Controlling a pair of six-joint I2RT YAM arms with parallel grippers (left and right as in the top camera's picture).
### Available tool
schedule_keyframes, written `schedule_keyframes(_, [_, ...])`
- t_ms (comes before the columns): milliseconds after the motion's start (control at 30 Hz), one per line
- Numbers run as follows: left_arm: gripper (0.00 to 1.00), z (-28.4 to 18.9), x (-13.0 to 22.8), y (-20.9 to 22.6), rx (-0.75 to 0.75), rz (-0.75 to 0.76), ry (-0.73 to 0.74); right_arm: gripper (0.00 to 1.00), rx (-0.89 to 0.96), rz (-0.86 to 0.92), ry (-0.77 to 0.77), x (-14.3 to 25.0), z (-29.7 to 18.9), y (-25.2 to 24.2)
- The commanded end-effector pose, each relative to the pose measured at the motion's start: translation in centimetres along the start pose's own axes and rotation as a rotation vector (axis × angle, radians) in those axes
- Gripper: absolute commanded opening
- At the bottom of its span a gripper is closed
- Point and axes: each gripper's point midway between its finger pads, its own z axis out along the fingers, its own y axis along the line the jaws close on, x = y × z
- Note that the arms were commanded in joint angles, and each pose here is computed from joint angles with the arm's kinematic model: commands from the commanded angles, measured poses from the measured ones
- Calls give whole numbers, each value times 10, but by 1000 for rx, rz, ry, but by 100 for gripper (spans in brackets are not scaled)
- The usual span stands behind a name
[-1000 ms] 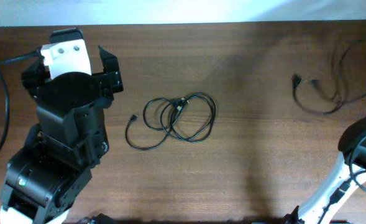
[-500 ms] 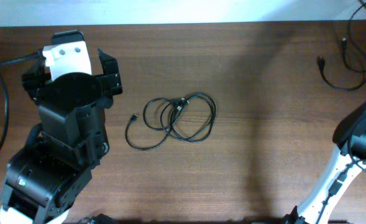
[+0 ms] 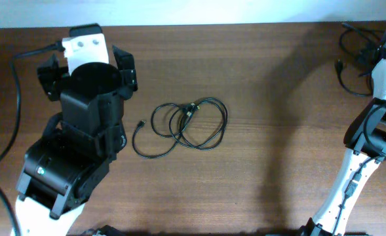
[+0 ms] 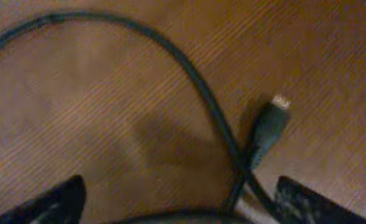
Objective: Untangle cables
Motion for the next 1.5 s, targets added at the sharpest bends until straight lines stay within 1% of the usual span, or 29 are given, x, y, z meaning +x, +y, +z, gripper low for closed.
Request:
schedule_keyframes(0, [99, 4, 2, 1, -19, -3, 6, 99, -21, 9, -95, -54, -47, 5])
schedule_keyframes(67, [99, 4, 2, 0, -20, -1, 8, 99, -29, 15, -123, -78, -78, 5])
schedule_keyframes(100, [99, 4, 2, 0, -20, -1, 8, 99, -32, 30, -131, -91, -102, 3])
schedule_keyframes(133, [99, 4, 2, 0, -20, -1, 8, 99, -33, 55, -132, -97, -116, 2])
schedule_keyframes(200, [99, 4, 2, 0, -20, -1, 8, 99, -35, 138, -113, -102, -149, -4])
schedule_keyframes(267, [99, 4, 2, 0, -20, -1, 8, 99, -30, 190, -84, -97, -165, -8])
schedule_keyframes(367, [99, 4, 3, 0, -21, 1, 10, 100, 5, 263, 19, -72, -171, -14])
schedule_keyframes(400, [99, 4, 3, 0, -21, 1, 10, 98, 19, 279, 58, -62, -171, -16])
schedule_keyframes(533, [99, 4, 3, 0, -21, 3, 11, 90, 71, 376, 261, -11, -178, -19])
schedule_keyframes(567, [99, 4, 3, 0, -21, 4, 12, 87, 106, 435, 320, 4, -182, -23])
schedule_keyframes(600, [99, 4, 4, 0, -21, 5, 13, 78, 135, 484, 352, 12, -186, -26])
schedule_keyframes(633, [99, 4, 4, 0, -21, 6, 13, 78, 160, 525, 377, 19, -189, -28])
schedule_keyframes(667, [99, 4, 4, 0, -21, 8, 13, 78, 189, 565, 403, 27, -192, -31])
schedule_keyframes(733, [99, 4, 4, 0, -21, 11, 15, 78, 191, 580, 422, 31, -191, -30])
schedule_keyframes(767, [99, 4, 5, 0, -21, 13, 16, 82, 195, 594, 430, 33, -190, -28])
schedule_keyframes(833, [99, 4, 5, 1, -22, 19, 19, 97, 219, 610, 441, 39, -187, -28])
schedule_keyframes(867, [99, 4, 6, 1, -22, 21, 20, 99, 248, 640, 445, 43, -185, -31])
schedule_keyframes(933, [99, 4, 6, 1, -22, 24, 20, 99, 356, 747, 447, 56, -176, -41])
schedule_keyframes(967, [99, 4, 6, 1, -22, 25, 20, 90, 393, 775, 445, 61, -172, -45])
schedule_keyframes(1000, [99, 4, 6, 1, -22, 25, 21, 70, 431, 808, 451, 68, -168, -48])
schedule_keyframes(1033, [99, 4, 6, 1, -22, 25, 21, 13, 486, 860, 469, 80, -163, -51])
schedule_keyframes(1067, [99, 4, 6, 1, -22, 25, 21, 4, 522, 893, 484, 89, -160, -53])
schedule_keyframes(1200, [99, 4, 6, 1, -22, 25, 21, 4, 684, 1027, 532, 131, -148, -58])
schedule_keyframes(1300, [99, 4, 6, 1, -22, 26, 21, 4, 705, 1030, 541, 148, -130, -59])
schedule_keyframes(1367, [99, 4, 6, 1, -22, 36, 21, 4, 706, 1029, 528, 151, -123, -60])
schedule_keyframes(1467, [99, 4, 6, 1, -22, 40, 21, 4, 689, 1033, 467, 141, -115, -63])
